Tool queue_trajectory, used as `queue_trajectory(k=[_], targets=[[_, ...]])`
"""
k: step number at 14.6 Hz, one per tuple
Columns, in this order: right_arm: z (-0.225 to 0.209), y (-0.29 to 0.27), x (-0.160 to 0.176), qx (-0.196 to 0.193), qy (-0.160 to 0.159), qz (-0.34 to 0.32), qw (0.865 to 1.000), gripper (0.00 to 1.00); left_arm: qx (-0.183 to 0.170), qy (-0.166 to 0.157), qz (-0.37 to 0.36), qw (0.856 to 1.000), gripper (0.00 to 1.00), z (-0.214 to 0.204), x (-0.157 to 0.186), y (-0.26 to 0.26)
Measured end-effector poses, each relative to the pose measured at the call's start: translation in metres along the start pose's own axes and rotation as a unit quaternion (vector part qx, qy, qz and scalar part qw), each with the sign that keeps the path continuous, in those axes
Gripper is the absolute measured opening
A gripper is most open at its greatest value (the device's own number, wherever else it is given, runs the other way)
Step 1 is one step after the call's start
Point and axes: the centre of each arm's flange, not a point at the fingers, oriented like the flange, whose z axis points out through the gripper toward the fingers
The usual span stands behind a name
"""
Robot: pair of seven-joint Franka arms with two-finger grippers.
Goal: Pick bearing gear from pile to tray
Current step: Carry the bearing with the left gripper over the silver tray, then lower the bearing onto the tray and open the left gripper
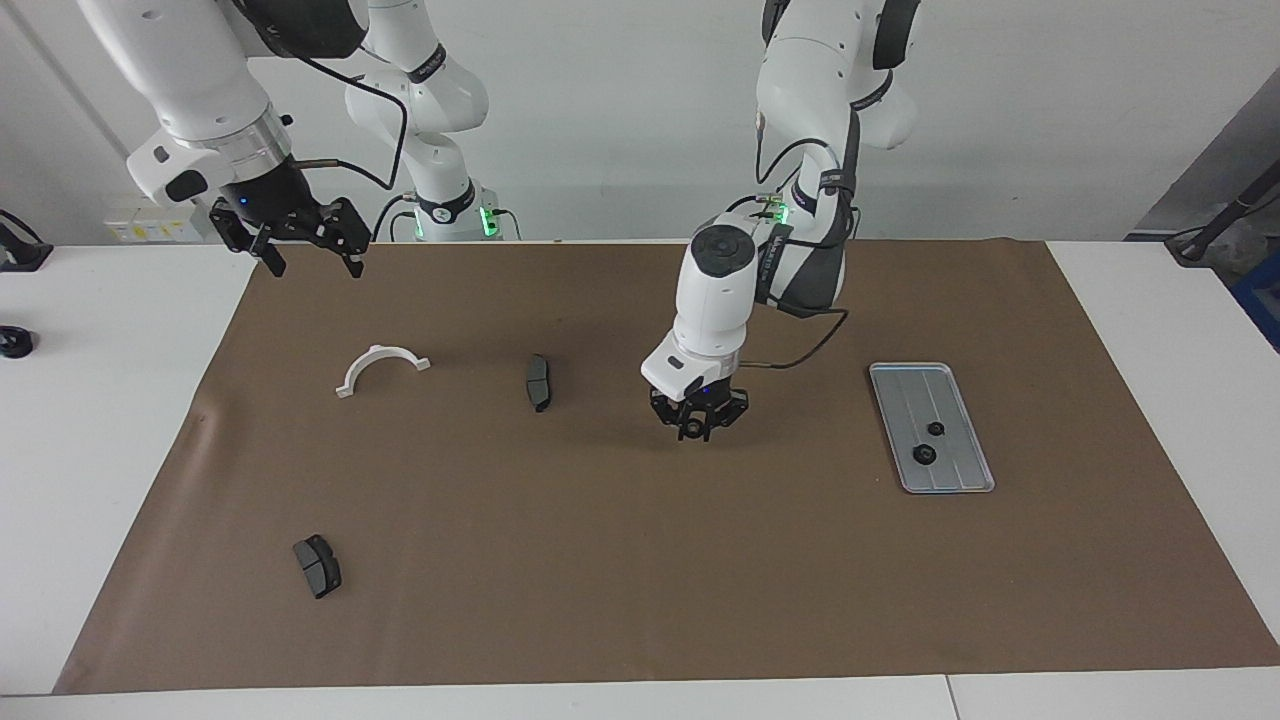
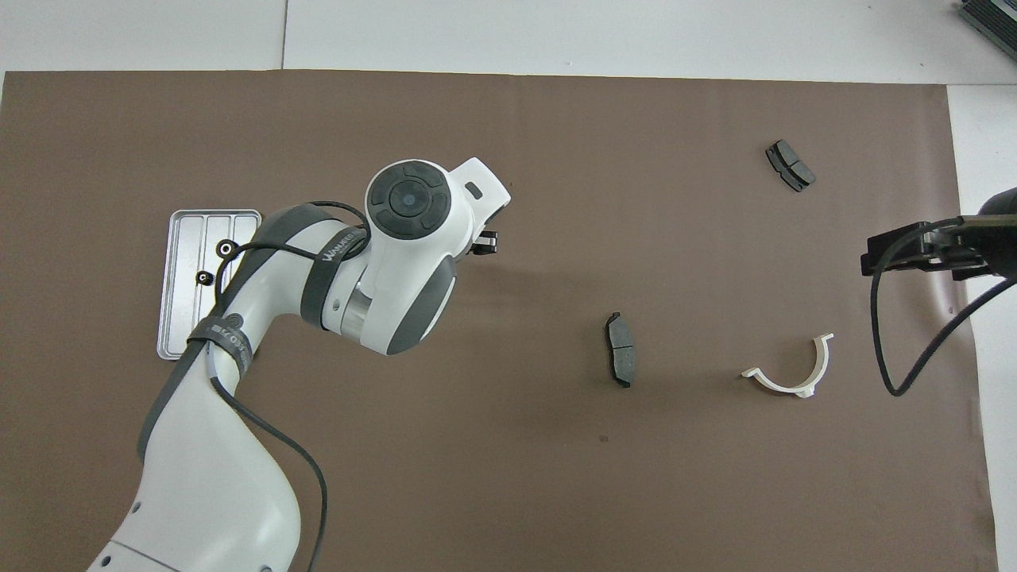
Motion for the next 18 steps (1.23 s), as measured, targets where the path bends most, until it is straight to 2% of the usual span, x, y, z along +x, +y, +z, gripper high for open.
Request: queue_trajectory(k=[7,9,11,15,18], targets=[[0.000,0.000,0.000,0.000,0.000,0.000,1.000,1.00,-0.006,-0.025,0.024,0.999,0.34,-0.024,-0.018,-0.152],[0.000,0.000,0.000,0.000,0.000,0.000,1.000,1.00,-0.008,-0.034,0.025,0.999,0.34,-0.021,-0.030,-0.201],[0.000,0.000,0.000,0.000,0.000,0.000,1.000,1.00,-0.011,-0.027,0.031,0.999,0.34,-0.011,-0.049,-0.238],[0.000,0.000,0.000,0.000,0.000,0.000,1.000,1.00,-0.012,-0.013,0.040,0.999,0.34,0.014,-0.088,-0.280],[0.000,0.000,0.000,0.000,0.000,0.000,1.000,1.00,-0.011,-0.007,0.031,0.999,0.34,0.023,-0.101,-0.294]])
